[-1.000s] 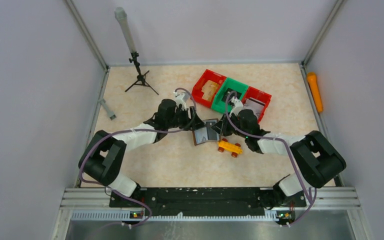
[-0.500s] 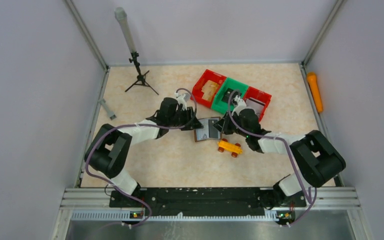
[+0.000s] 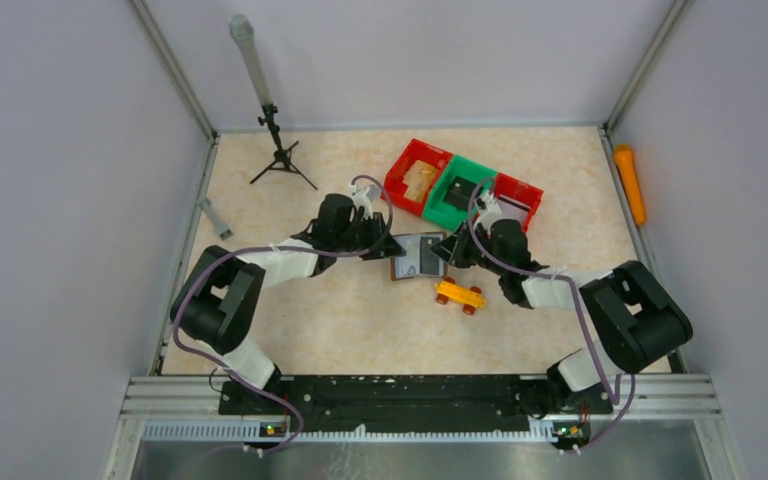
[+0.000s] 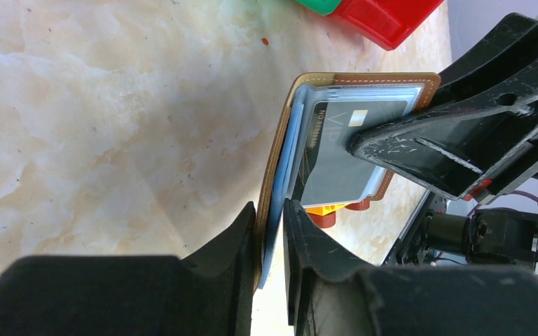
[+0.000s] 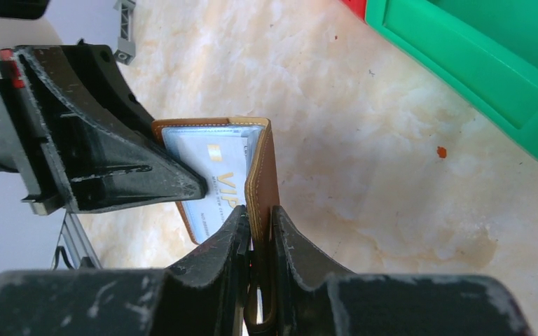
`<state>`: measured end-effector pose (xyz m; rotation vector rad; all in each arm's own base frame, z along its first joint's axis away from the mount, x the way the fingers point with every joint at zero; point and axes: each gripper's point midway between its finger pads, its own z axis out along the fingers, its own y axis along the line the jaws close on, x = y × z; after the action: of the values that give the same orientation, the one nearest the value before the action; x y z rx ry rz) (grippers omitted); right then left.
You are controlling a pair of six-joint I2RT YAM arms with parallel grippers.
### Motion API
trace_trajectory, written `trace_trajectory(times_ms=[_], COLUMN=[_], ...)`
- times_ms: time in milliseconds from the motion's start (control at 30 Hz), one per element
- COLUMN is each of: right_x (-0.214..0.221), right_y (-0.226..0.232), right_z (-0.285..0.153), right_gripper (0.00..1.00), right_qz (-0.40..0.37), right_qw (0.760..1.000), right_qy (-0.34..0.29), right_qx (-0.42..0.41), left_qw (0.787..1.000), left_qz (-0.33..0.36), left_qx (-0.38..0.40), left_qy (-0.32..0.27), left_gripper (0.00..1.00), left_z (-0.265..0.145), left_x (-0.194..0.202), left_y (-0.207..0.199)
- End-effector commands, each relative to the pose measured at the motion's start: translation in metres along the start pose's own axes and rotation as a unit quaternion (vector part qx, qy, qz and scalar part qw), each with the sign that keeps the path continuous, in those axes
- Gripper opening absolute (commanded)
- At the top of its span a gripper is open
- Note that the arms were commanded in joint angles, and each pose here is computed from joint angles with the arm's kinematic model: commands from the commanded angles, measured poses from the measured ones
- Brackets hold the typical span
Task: Take the credit cards out of the card holder
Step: Remove the credit card from the card holder.
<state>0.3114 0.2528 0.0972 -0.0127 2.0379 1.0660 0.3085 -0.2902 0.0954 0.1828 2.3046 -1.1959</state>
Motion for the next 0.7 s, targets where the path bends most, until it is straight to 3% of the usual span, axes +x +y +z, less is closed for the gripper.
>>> trace_trajectory(times_ms=[0,100,233,333,533,667], right_x=[-0.017,-0.016,-0.016,-0.018,-0.031,-0.044], right_y=[0.018,0.018,0.016,0.001,-0.032,-0.019], right_z=[0.000,0.000,0.000,-0.001,-0.015,-0.025], right_gripper=[0.06,0.06,0.06,0.17,0.52,0.54], right_qz=[-0.004,-0.004,-0.005,-0.008,-0.026,-0.055], right_qw=[0.999,0.999,0.999,0.999,0.991,0.990], right_qy=[-0.028,-0.027,-0.028,-0.031,-0.051,-0.079], right_qx=[-0.044,-0.044,-0.038,0.004,0.120,0.106], left_qw=[1.000,1.000,1.000,1.000,0.999,0.999], left_qz=[0.006,0.003,0.001,0.004,0.005,0.004], left_qx=[0.028,0.028,0.030,0.026,0.014,0.001], left_qy=[-0.003,0.000,0.000,-0.007,-0.032,-0.042], left_gripper=[0.25,0.25,0.11,0.01,0.00,0.00], left_z=[0.005,0.006,0.007,0.004,-0.004,-0.008], left_x=[-0.008,-0.007,-0.007,-0.009,-0.017,-0.020], left_y=[-0.009,-0.008,-0.009,-0.009,-0.005,-0.001])
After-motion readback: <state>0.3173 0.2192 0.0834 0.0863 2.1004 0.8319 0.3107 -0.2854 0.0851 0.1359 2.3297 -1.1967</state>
